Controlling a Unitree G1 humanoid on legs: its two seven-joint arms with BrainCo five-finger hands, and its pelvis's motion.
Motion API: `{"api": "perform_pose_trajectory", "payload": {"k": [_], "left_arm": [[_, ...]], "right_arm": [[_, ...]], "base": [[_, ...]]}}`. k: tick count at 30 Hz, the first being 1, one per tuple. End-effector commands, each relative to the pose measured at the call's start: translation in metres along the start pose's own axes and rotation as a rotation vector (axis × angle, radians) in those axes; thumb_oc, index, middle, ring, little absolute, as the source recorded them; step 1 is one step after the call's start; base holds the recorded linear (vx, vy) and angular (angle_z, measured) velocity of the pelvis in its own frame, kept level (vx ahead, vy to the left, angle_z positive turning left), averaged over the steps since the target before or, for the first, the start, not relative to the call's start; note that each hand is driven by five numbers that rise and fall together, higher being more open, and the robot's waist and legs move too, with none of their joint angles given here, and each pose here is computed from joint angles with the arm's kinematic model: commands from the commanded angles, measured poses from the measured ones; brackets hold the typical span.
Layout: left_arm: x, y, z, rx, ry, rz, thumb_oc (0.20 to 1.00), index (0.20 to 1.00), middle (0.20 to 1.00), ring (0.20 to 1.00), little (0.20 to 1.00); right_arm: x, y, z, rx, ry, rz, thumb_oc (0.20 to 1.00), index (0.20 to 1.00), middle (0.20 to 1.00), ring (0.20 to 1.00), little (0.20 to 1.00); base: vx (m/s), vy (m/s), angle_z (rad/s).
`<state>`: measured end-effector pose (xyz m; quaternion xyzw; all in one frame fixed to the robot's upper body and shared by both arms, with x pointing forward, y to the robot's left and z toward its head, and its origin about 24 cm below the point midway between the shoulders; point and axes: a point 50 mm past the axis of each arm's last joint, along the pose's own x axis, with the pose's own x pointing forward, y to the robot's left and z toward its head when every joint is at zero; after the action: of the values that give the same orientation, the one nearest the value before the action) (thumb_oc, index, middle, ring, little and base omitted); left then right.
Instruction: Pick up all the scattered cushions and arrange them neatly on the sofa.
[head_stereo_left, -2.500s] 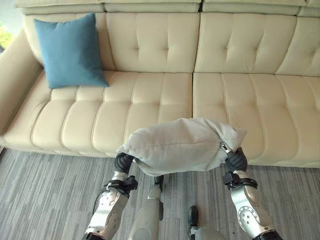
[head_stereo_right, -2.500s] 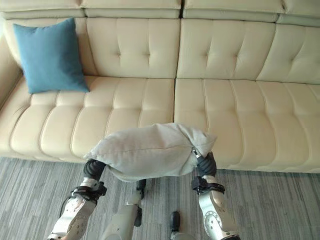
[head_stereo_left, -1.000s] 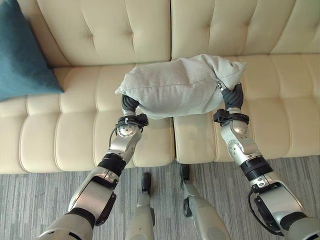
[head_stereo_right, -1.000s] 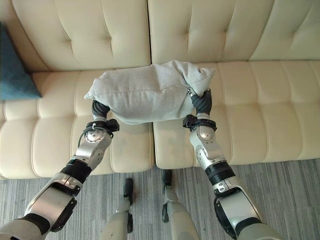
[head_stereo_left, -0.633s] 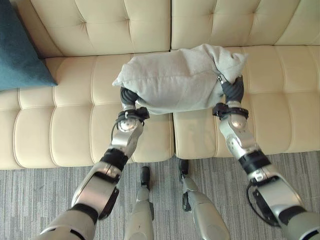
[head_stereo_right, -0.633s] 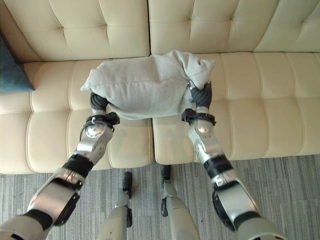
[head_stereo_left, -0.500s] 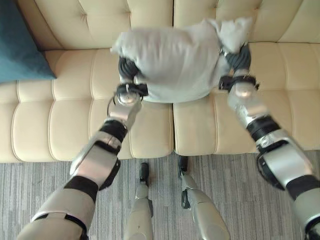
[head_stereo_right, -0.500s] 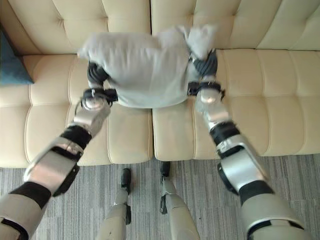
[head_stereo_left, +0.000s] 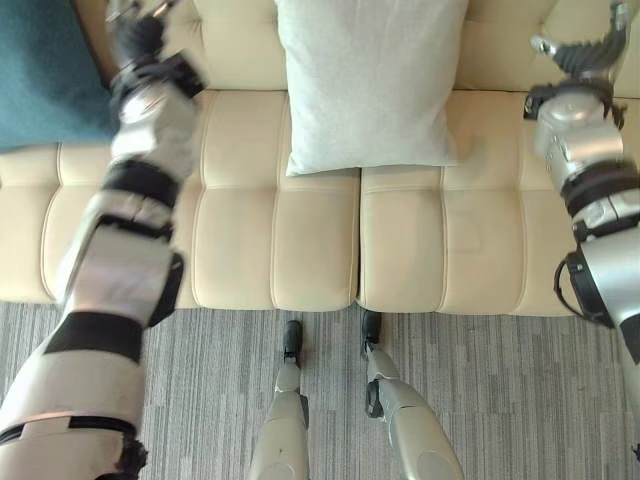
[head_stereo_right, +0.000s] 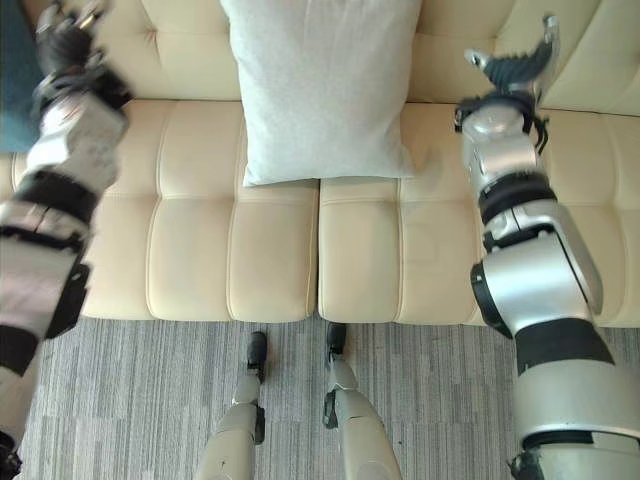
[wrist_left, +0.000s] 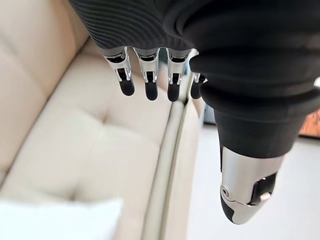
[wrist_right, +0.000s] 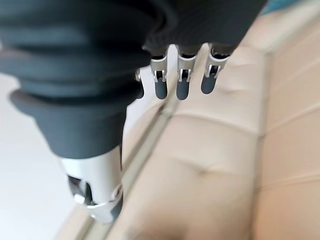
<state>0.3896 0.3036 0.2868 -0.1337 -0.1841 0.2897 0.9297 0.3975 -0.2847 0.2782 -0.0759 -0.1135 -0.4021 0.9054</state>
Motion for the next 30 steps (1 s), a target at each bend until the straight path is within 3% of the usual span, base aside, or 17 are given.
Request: {"api": "perform_pose_trajectory", "payload": {"k": [1,2,4,5,8,13,14,15,16,18,21,30], "left_arm": [[-0.022,0.041,-0.045,0.442,-0.083,-0.146,1.0,1.0,1.0,1.0,1.0],[-0.024,0.042,-0.047,0.446,-0.078,-0.147,1.0,1.0,1.0,1.0,1.0],[-0.049,0.075,-0.094,0.582,0.034,-0.202,1.0,1.0,1.0,1.0,1.0],[-0.077,0.095,-0.125,0.672,0.103,-0.261,1.0,1.0,1.0,1.0,1.0],[-0.138,0.135,-0.177,0.772,0.3,-0.351,1.0,1.0,1.0,1.0,1.0],[-0.229,0.17,-0.244,0.825,0.666,-0.433,1.0,1.0,1.0,1.0,1.0],[-0.229,0.17,-0.244,0.825,0.667,-0.433,1.0,1.0,1.0,1.0,1.0],[-0.264,0.184,-0.264,0.855,0.825,-0.454,1.0,1.0,1.0,1.0,1.0],[-0.264,0.183,-0.264,0.854,0.824,-0.454,1.0,1.0,1.0,1.0,1.0],[-0.302,0.192,-0.285,0.835,1.009,-0.411,1.0,1.0,1.0,1.0,1.0],[-0.321,0.201,-0.291,0.902,1.091,-0.407,1.0,1.0,1.0,1.0,1.0],[-0.326,0.251,-0.277,1.061,1.199,-0.286,1.0,1.0,1.0,1.0,1.0]], "right_arm": [[-0.033,-0.004,-0.055,0.152,-0.088,0.186,1.0,1.0,1.0,1.0,1.0],[-0.034,-0.005,-0.058,0.148,-0.083,0.187,1.0,1.0,1.0,1.0,1.0],[-0.056,-0.03,-0.12,0.13,0.024,0.232,1.0,1.0,1.0,1.0,1.0],[-0.082,-0.046,-0.161,0.091,0.11,0.282,1.0,1.0,1.0,1.0,1.0],[-0.131,-0.074,-0.225,0.039,0.315,0.369,1.0,1.0,1.0,1.0,1.0],[-0.196,-0.104,-0.296,-0.166,0.634,0.464,1.0,1.0,1.0,1.0,1.0],[-0.196,-0.104,-0.296,-0.167,0.634,0.465,1.0,1.0,1.0,1.0,1.0],[-0.219,-0.114,-0.316,-0.283,0.746,0.51,1.0,1.0,1.0,1.0,1.0],[-0.219,-0.114,-0.316,-0.283,0.745,0.51,1.0,1.0,1.0,1.0,1.0],[-0.25,-0.126,-0.339,-0.343,0.918,0.481,1.0,1.0,1.0,1.0,1.0],[-0.272,-0.134,-0.349,-0.371,1.022,0.47,1.0,1.0,1.0,1.0,1.0],[-0.302,-0.162,-0.361,-0.472,1.145,0.466,1.0,1.0,1.0,1.0,1.0]], "base": [[0.01,0.165,-0.1],[0.03,0.182,-0.07],[0.03,0.147,0.01],[-0.01,0.159,0.11],[0.0,0.149,-0.04],[-0.08,0.186,-0.14],[-0.18,0.223,-0.02],[-0.11,0.152,-0.06],[-0.18,0.211,-0.07],[-0.28,0.273,-0.3],[-0.25,0.193,-0.27],[-0.15,0.022,-0.05]]}}
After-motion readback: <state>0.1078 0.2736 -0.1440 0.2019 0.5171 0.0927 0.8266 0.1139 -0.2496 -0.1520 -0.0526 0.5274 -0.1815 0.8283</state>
